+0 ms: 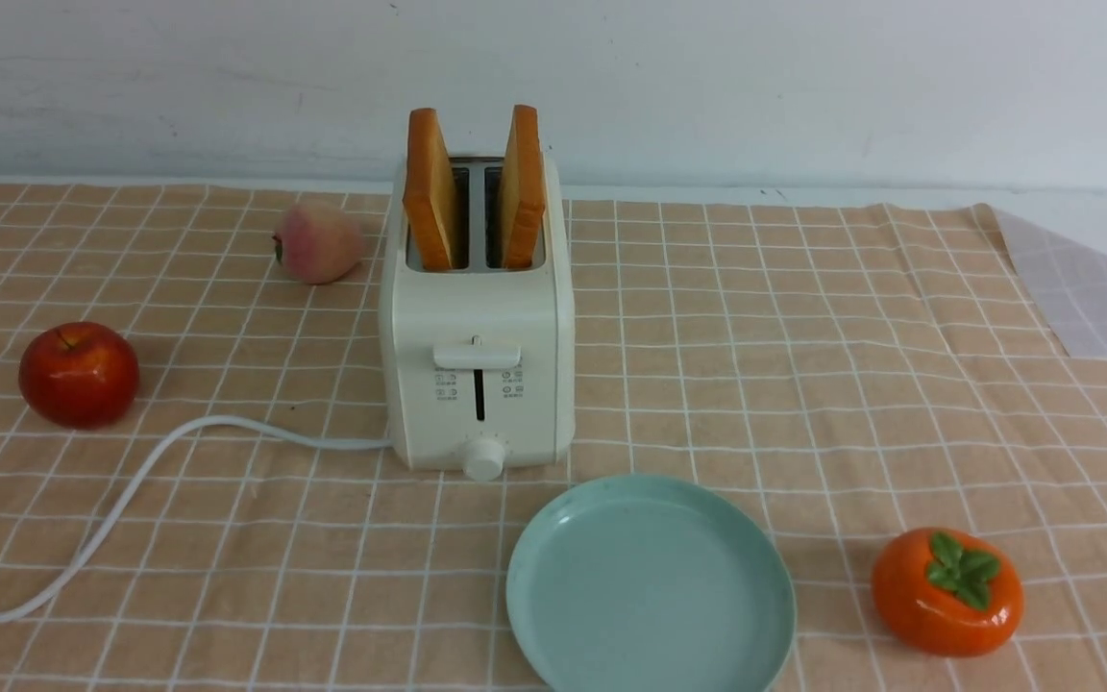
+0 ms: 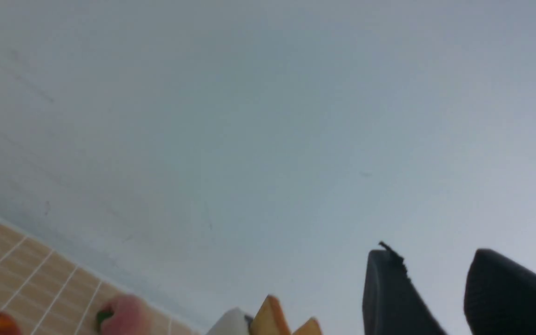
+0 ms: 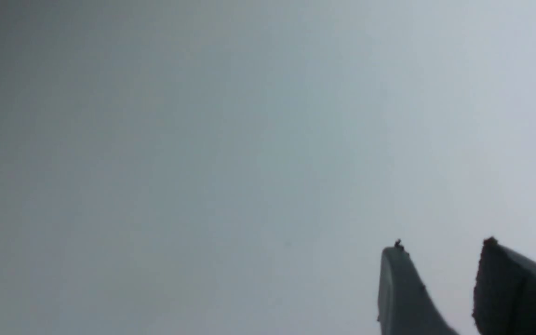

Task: Take toasted bread from bread machine on light coffee tablecloth place on plate.
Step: 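Grasp the toast slice in the toaster and pull it up out of the slot with the right gripper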

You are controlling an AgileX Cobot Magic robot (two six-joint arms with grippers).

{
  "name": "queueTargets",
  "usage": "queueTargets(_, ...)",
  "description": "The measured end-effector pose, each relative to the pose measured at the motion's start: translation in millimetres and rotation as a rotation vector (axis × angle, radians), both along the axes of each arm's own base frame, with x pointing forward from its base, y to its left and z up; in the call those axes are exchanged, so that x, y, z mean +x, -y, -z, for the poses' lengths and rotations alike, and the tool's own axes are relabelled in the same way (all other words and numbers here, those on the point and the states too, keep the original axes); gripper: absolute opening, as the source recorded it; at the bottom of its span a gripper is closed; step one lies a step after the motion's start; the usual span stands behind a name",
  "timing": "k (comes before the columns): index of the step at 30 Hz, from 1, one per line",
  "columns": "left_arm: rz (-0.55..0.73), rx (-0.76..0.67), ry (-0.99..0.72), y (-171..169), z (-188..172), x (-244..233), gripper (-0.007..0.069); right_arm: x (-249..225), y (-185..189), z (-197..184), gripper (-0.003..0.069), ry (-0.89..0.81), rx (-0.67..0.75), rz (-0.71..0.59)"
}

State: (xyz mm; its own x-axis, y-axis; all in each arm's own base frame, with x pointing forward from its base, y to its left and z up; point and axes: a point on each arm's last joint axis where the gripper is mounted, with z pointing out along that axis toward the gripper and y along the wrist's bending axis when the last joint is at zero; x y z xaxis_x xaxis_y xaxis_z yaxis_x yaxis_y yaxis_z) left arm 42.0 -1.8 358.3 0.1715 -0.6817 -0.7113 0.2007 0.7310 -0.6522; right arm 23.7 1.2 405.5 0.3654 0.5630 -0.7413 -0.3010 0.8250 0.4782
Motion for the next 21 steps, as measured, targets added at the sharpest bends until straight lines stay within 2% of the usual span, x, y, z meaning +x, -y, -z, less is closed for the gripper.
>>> queueTargets(3, 0.014, 0.016, -0.202, 2, -27, 19, 0.0238, 22, 6, -24, 0.0240, -0.222, -0.079, 0.109)
queueTargets(5, 0.021, 0.032, -0.362, 3, -34, 36, 0.0238, 44, 11, -26, 0.0240, -0.405, -0.132, 0.185)
queueTargets(8, 0.025, 0.044, -0.532, 4, -29, 58, 0.0238, 72, 17, -15, 0.0240, -0.615, -0.221, 0.272)
queueTargets(11, 0.024, 0.053, -0.624, 4, -21, 73, 0.0238, 91, 18, -4, 0.0240, -0.713, -0.261, 0.296)
queueTargets(17, 0.025, 0.068, -0.789, 3, -5, 88, 0.0238, 128, -6, 26, 0.0240, -0.795, -0.285, 0.120)
queueTargets(18, 0.038, 0.077, -0.870, 4, 2, 85, 0.0238, 136, -17, 36, 0.0240, -0.823, -0.304, 0.051)
queueTargets(20, 0.049, 0.087, -0.919, 5, 6, 83, 0.0238, 144, -28, 45, 0.0240, -0.859, -0.344, -0.004)
queueTargets(21, 0.075, 0.109, -1.003, 6, 12, 78, 0.0238, 154, -42, 56, 0.0240, -0.900, -0.402, -0.063)
